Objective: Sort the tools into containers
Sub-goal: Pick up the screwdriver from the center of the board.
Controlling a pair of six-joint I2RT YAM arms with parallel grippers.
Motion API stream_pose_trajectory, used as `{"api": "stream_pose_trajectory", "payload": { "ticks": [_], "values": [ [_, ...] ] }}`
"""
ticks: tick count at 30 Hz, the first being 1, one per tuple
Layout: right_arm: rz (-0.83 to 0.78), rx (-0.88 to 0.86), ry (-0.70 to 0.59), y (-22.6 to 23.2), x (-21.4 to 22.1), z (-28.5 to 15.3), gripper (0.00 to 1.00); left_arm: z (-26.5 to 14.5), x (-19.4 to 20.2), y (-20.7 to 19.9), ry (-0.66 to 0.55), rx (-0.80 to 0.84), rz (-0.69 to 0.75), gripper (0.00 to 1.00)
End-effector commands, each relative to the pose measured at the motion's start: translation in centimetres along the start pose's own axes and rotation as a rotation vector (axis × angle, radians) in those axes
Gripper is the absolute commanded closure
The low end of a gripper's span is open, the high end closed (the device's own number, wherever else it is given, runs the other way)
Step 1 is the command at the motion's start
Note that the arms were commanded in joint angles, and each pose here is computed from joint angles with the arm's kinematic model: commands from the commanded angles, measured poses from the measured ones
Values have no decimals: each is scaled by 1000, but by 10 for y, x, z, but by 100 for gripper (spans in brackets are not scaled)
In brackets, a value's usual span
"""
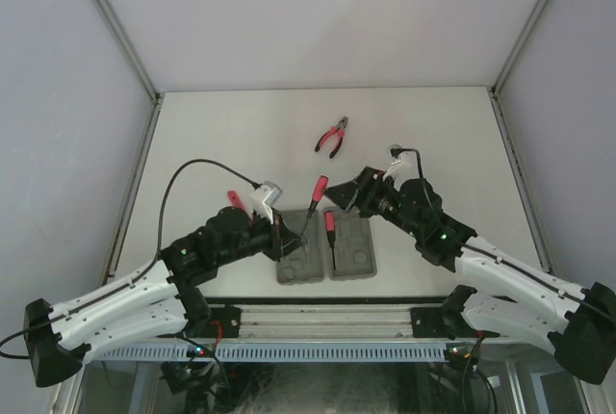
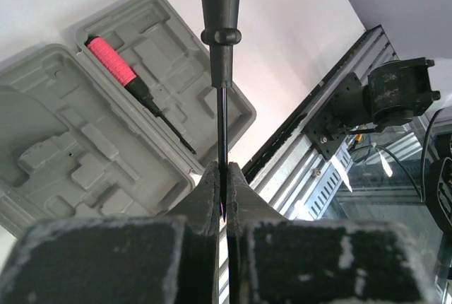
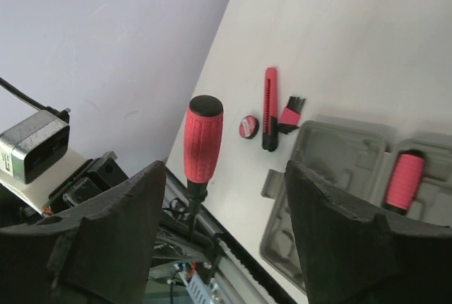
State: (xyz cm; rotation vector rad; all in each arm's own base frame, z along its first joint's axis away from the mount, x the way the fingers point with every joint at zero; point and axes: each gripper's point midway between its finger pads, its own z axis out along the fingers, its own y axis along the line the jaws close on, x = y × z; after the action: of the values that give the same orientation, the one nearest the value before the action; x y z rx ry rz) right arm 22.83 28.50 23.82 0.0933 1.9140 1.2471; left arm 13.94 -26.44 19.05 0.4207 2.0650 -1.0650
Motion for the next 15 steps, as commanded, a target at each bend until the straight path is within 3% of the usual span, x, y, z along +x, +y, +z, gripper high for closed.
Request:
{"api": "stream_pose_trajectory", "payload": {
  "ticks": [1,7,11,15],
  "values": [
    [-119,47,-56,-1,-21,-18,31,-6,-19,-8,-46,1,20,100],
    [-250,162,-225,-15,-55,-42,25,-8,-16,0,-13,-56,23,100],
    [-432,125,-227,-11,-56,-50,25,-10,-17,2,-6,-74,32,100],
    [-486,120,-231,-10,-59,-56,24,-11,-16,4,3,-87,39,100]
  ]
}}
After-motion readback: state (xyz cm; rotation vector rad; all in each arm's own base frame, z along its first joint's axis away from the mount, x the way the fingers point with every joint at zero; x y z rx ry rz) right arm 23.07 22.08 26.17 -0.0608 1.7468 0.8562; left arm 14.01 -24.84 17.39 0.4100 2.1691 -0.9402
